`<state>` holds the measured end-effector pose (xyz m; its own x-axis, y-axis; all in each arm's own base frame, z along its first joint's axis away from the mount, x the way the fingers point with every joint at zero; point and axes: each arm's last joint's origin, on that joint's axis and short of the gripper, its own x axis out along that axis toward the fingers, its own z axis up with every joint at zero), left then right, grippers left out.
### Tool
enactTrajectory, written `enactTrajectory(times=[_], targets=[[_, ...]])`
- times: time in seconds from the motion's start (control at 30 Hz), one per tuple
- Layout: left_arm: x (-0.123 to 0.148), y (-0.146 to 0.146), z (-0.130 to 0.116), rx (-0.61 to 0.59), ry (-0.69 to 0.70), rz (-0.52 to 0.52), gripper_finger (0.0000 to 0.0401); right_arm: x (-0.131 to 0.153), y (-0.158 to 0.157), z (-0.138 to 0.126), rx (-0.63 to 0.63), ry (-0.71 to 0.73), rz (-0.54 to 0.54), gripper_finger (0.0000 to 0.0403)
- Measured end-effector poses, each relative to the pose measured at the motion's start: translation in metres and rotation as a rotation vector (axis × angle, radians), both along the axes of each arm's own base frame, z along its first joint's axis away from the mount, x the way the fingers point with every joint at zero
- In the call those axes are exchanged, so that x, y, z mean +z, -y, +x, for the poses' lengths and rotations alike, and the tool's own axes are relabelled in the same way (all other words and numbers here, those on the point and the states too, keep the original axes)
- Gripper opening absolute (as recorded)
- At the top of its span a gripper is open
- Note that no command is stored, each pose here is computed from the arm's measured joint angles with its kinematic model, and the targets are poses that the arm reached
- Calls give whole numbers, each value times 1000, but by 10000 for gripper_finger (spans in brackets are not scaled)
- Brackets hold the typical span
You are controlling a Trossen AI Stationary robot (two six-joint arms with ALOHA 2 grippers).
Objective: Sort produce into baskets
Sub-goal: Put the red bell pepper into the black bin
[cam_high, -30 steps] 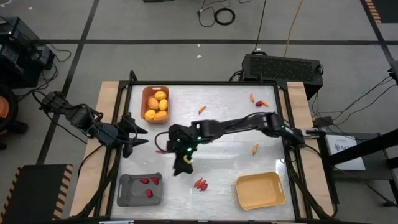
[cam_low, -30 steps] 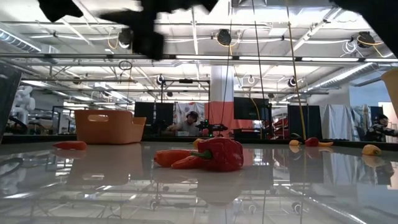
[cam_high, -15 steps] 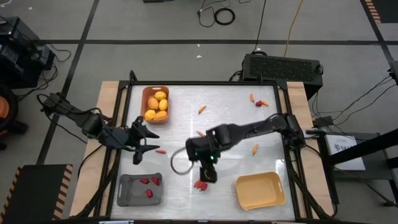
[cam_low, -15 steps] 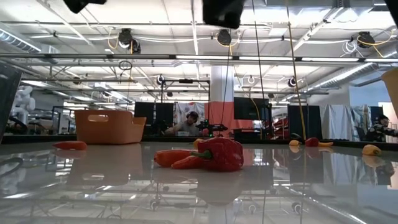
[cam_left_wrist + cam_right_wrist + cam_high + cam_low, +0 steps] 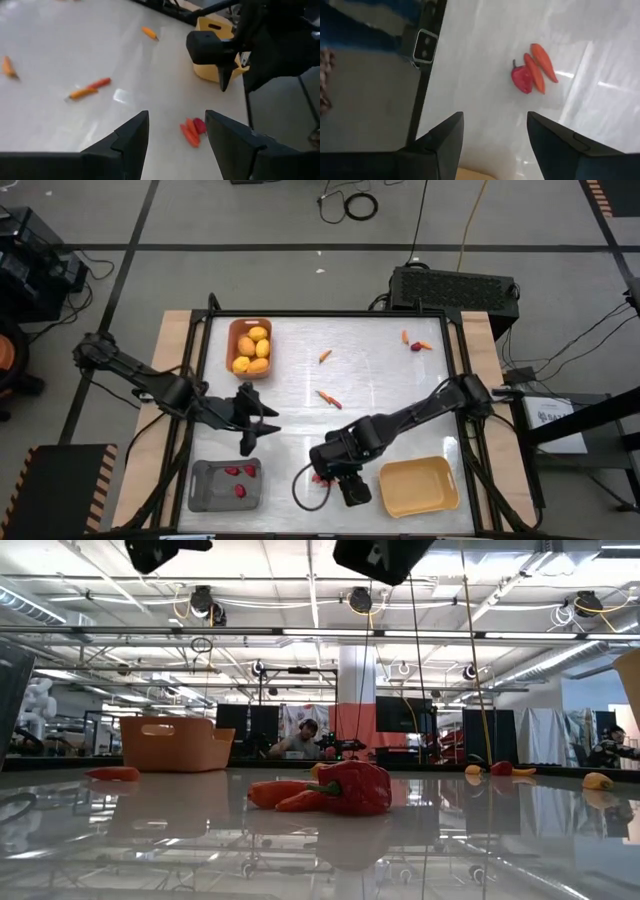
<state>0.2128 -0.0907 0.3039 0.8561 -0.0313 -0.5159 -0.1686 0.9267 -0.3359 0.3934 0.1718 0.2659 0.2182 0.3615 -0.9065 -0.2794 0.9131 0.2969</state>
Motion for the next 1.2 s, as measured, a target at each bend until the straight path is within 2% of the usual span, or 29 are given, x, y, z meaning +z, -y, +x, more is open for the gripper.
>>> enactTrajectory(times=[0.1,0.17,0.27,0.43,0.63,0.7,0.87,1.0,1.2], targets=[[-2,2,1,-18,-16,-35,201,-17,-6,0,-20,-3,-42,210],[-2,4,0,-32,-17,-33,201,-30,-7,1,-121,-21,-92,210],[-3,6,-2,-69,-34,23,201,-47,-10,5,-325,-51,-100,210],[-10,5,-7,-124,-106,109,201,-71,-14,15,-668,-141,-14,210],[-17,2,-13,-184,-204,207,201,-82,-21,21,-892,-188,81,210],[-18,3,-14,-218,-210,227,201,-82,-25,21,-946,-191,106,210],[-18,3,-14,-264,-212,253,201,-82,-29,18,-1086,-169,92,210],[-18,2,-14,-262,-213,255,201,-85,-31,18,-1111,-147,75,210],[-18,2,-14,-262,-213,254,201,-93,-33,17,-1084,-153,40,210]])
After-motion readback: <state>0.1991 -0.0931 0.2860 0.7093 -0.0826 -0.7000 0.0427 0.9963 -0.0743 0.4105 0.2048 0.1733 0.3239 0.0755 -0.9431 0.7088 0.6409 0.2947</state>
